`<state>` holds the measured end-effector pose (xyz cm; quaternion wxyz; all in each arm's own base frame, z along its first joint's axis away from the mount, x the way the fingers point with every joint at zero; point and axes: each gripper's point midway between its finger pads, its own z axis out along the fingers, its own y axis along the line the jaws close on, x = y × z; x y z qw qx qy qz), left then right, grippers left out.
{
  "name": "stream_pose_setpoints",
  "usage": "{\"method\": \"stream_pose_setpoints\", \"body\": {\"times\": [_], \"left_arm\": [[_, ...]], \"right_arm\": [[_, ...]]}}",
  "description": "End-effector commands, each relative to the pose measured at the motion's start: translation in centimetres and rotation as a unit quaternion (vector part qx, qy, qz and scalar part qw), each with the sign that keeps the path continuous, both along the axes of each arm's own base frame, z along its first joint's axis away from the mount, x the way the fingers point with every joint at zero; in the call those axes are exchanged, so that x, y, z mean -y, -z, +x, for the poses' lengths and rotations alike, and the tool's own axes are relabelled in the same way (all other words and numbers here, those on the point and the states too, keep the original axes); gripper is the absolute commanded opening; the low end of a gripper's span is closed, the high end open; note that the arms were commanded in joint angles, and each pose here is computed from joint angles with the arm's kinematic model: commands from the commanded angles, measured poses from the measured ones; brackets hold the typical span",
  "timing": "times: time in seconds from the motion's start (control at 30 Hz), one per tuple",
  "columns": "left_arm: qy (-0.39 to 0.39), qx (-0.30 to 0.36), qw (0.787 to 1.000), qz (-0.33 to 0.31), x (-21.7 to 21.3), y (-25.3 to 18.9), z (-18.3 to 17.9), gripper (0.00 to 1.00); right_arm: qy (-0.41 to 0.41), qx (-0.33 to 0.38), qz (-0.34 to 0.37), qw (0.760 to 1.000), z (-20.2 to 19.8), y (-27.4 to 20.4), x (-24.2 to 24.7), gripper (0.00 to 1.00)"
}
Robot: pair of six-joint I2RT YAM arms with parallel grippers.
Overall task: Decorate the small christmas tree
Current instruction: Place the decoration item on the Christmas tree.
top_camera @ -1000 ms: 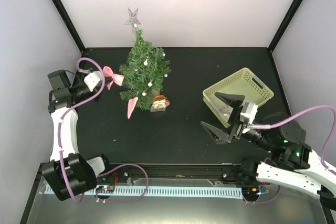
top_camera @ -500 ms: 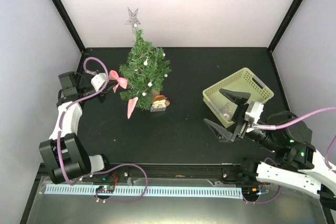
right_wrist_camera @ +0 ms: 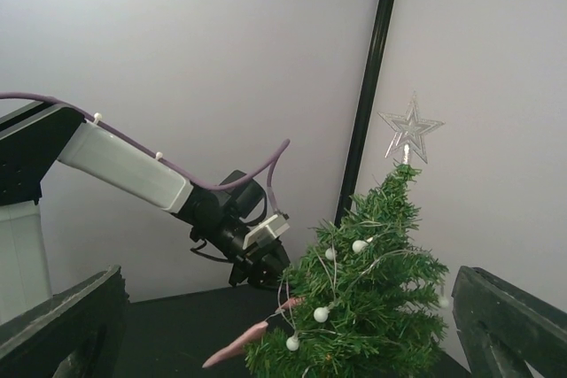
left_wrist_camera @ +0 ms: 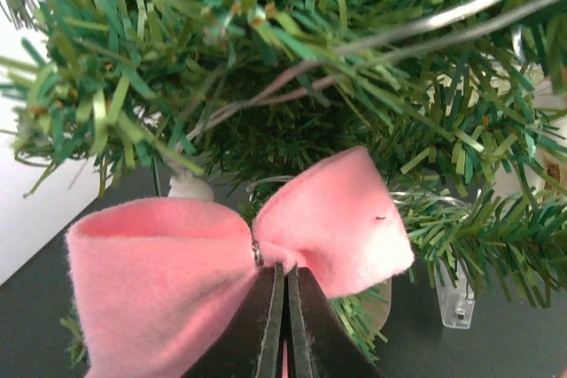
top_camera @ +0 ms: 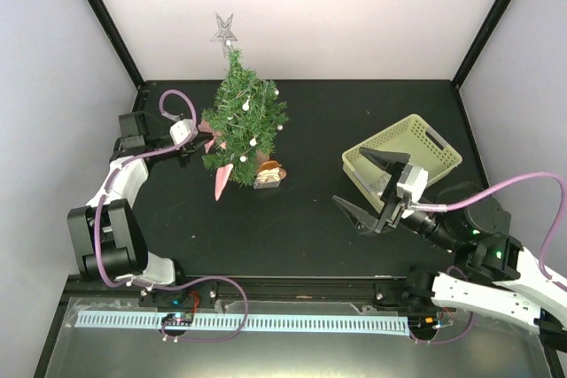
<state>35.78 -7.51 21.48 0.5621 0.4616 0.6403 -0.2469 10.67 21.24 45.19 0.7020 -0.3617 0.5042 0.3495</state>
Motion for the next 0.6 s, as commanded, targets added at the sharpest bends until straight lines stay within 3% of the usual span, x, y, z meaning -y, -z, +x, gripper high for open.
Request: {"method": "stream_pose_setpoints", "body": {"times": [0.0,0.57], "left_arm": [[0.034,0.060,0.998,0.009,0.7,-2.2,0.7,0.02],[0.048,0.048,0.998,0.013,2.4,-1.1,1.9,0.02]], "right_arm": [[0.006,-0.006,0.016,1.000,0.3,-0.6,-0.1,1.00],[0.009,-0.020,0.024,0.999,0.6,-0.3,-0.1,1.00]]}}
